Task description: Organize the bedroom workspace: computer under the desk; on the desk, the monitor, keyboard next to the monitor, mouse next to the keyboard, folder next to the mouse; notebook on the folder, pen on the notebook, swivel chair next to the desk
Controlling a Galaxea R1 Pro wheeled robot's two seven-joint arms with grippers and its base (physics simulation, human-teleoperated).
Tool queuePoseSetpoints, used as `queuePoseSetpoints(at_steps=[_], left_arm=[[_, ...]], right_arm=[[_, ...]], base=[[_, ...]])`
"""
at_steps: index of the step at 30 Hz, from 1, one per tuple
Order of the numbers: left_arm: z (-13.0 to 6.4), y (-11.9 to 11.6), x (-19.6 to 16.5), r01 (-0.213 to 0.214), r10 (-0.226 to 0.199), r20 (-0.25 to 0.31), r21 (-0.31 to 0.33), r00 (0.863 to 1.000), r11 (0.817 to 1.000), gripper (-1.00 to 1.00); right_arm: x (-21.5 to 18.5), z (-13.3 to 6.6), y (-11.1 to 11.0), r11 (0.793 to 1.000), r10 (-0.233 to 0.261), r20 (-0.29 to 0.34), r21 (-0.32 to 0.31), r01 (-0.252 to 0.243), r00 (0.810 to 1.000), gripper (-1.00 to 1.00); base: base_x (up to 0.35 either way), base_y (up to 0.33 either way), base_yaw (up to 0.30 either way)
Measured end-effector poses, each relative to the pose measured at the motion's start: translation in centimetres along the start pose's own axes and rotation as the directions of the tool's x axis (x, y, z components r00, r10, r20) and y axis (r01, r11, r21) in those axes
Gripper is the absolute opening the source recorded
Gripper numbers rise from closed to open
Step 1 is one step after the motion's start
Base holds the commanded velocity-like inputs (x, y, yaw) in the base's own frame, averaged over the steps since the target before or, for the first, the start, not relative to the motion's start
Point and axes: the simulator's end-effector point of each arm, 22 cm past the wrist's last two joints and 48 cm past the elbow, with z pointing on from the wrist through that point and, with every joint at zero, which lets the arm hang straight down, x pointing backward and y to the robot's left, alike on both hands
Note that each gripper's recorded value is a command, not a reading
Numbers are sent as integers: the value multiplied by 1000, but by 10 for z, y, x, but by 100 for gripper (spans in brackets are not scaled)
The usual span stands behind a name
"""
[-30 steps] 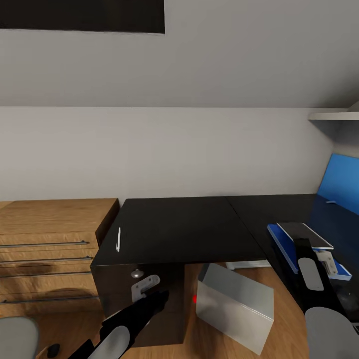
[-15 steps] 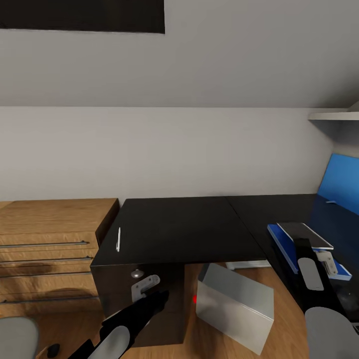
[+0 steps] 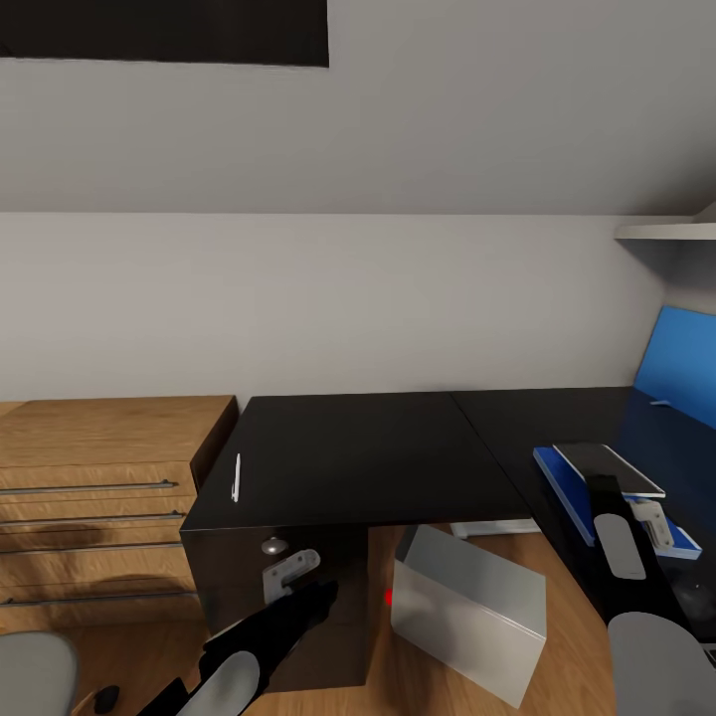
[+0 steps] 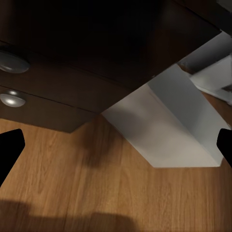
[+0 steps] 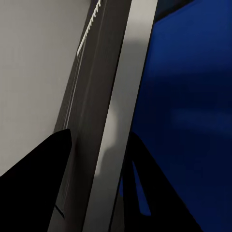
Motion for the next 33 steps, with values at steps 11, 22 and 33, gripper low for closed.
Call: queuePoseSetpoints(at_steps=[11, 22, 33], left_arm=[[0, -2, 4, -8, 8, -6, 3, 1000, 1000, 100], [0, -2, 4, -8, 8, -6, 3, 1000, 1000, 100], [-10, -10, -7, -9, 9, -6, 4, 1000, 1000, 100]], right_arm=[[0, 0, 0, 1000, -1, 1, 0, 1, 1000, 100], [0, 0, 0, 1000, -1, 1, 0, 1, 1000, 100], [-7, -3, 16, 1000, -1, 1, 1, 1, 1000, 100]], base=[[0, 0, 0], [0, 0, 0], [0, 0, 0]])
